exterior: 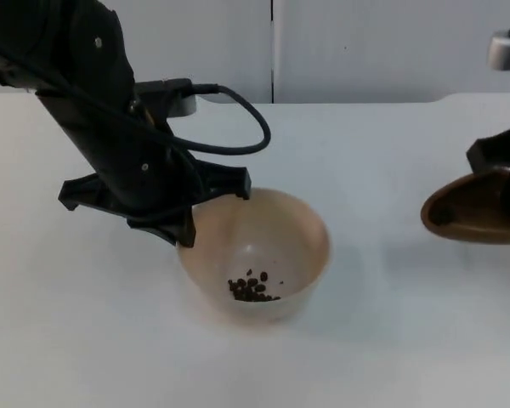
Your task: Pick up the bowl with the left hand and pour the coffee beans from the cup into the bowl with the right hand.
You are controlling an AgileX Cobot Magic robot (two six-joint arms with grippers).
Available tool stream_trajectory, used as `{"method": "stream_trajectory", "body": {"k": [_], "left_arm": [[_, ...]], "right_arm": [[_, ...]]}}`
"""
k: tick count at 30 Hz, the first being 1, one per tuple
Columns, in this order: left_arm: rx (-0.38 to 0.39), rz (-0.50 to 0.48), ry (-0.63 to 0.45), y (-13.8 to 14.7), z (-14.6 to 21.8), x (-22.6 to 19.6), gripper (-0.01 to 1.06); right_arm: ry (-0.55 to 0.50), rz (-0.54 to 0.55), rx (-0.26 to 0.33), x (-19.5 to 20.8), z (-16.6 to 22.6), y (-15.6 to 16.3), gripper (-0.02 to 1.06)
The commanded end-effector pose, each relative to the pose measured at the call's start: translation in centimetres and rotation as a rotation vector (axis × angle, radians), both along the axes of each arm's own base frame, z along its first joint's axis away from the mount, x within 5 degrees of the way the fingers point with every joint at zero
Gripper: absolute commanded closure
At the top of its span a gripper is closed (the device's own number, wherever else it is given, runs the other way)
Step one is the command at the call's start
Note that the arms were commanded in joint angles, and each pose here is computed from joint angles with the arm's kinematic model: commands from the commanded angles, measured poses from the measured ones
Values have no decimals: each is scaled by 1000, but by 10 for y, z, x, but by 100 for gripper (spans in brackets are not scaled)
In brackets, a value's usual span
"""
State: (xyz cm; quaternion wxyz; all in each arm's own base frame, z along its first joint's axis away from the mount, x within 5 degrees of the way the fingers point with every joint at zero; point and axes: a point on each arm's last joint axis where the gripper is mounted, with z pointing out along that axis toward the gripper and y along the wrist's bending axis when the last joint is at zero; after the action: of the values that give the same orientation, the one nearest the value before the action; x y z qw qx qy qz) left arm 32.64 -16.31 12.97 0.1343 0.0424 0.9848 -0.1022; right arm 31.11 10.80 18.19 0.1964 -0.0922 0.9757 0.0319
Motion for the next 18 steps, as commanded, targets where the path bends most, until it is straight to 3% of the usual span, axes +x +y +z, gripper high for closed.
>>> {"method": "stream_trajectory", "body": {"k": [1,9,18], "left_arm": [[-1,-1,-17,0,0,3,105],[8,-3,-8,0,-7,3,105],[7,-4,-17,0,-7,4,105]], "right_arm": [[-10,-6,3,4,-8,0,104],[37,-8,-7,14,-48,4,104],[45,-44,-5,23,-68,-5,104]]}}
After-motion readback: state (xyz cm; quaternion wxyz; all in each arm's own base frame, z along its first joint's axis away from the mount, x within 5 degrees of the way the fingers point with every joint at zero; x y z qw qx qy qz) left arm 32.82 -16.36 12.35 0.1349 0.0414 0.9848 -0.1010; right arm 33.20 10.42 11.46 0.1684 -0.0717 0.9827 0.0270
